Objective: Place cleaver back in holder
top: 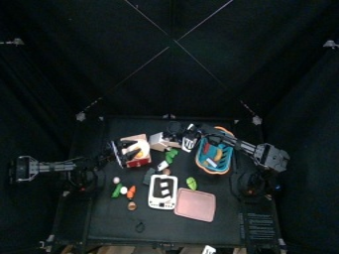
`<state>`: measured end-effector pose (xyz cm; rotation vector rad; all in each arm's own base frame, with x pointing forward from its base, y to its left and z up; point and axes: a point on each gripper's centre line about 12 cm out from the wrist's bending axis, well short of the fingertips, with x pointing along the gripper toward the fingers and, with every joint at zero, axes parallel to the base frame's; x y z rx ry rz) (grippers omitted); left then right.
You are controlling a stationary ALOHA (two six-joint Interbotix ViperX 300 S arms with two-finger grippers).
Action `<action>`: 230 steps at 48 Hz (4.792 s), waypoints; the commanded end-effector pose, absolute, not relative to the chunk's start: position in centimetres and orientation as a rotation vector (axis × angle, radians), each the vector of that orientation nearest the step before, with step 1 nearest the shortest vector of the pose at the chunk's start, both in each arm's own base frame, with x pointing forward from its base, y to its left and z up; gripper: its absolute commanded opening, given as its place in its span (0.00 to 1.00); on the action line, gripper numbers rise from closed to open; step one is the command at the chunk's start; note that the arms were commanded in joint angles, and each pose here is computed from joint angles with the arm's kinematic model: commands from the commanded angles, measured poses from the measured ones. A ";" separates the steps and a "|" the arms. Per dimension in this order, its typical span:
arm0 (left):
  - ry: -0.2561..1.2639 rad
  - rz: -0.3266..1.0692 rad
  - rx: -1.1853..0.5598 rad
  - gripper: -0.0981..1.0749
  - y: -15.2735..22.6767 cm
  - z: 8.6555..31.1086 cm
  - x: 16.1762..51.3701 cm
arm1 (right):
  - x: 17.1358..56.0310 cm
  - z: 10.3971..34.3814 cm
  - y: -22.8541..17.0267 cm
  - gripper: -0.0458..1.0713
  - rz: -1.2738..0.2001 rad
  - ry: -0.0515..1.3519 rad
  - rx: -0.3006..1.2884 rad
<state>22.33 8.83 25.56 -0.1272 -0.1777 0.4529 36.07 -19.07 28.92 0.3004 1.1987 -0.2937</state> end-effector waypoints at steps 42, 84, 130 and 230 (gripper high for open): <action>-0.187 0.457 -0.124 0.83 9.0 25.9 22.4 | 37.3 29.7 -19.9 0.50 -0.287 1.213 0.297; -0.181 0.458 -0.125 0.83 8.9 25.6 22.3 | 38.4 30.3 -20.7 0.50 -0.287 1.281 0.297; -0.179 0.458 -0.125 0.83 8.9 25.6 22.3 | 39.1 29.9 -20.6 0.58 -0.263 1.259 0.334; 0.086 0.570 -0.233 0.83 12.4 23.3 23.5 | 42.9 29.9 -21.9 0.82 -0.241 1.174 0.374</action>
